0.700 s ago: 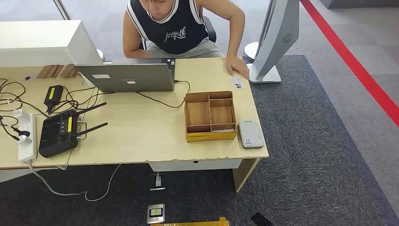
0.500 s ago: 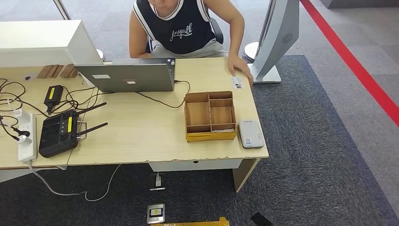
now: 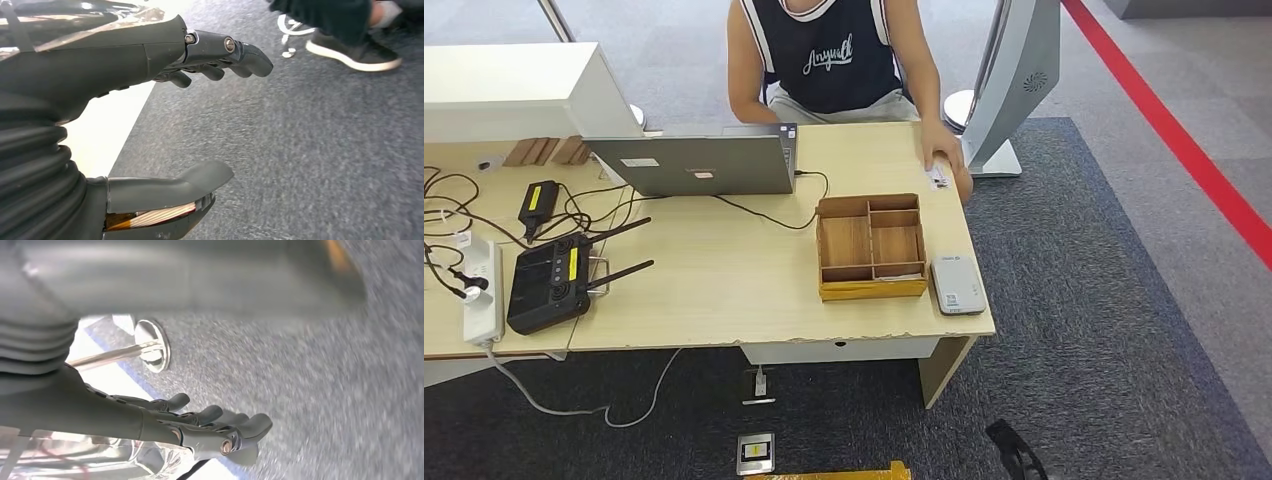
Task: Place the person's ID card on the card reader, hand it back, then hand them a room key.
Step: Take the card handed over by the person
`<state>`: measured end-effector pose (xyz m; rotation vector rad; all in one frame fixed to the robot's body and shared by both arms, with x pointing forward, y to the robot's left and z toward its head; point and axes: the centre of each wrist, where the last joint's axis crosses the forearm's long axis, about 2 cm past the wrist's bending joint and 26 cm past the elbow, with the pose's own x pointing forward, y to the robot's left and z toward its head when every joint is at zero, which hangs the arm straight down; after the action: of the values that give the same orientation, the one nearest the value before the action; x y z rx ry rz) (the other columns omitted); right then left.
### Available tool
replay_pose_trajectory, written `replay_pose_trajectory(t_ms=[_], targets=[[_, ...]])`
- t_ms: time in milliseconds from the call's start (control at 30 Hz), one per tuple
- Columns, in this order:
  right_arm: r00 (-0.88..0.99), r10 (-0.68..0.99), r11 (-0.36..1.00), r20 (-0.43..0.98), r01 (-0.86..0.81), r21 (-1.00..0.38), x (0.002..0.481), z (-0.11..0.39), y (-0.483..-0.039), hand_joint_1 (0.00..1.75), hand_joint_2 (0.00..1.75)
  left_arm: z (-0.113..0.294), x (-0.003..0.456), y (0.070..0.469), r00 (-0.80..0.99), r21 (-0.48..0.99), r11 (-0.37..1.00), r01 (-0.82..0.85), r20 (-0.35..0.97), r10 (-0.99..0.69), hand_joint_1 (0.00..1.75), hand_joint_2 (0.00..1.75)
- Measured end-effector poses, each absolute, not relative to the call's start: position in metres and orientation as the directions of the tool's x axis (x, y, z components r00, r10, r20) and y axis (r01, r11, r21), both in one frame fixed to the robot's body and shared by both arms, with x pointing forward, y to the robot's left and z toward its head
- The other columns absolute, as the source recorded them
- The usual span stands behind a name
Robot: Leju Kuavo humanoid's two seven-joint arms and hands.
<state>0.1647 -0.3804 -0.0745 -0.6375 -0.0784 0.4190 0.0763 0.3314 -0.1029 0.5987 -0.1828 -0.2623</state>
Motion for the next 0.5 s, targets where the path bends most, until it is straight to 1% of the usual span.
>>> replay_pose_trajectory(t_ms=[200, 500], targets=[[0.942, 0.335, 0.688, -0.008, -0.251, -0.681, 0.181, -0.057, -0.428, 0.00, 1.75, -0.103, 0.076, 0.338, 0.937, 0.573, 0.793, 0.208, 0.117, -0.330, 0.00, 1.75], [0.945, 0.326, 0.680, -0.001, -0.235, -0.695, 0.182, -0.055, -0.434, 0.00, 1.75, -0.103, 0.076, 0.338, 0.934, 0.572, 0.793, 0.211, 0.120, -0.335, 0.00, 1.75]])
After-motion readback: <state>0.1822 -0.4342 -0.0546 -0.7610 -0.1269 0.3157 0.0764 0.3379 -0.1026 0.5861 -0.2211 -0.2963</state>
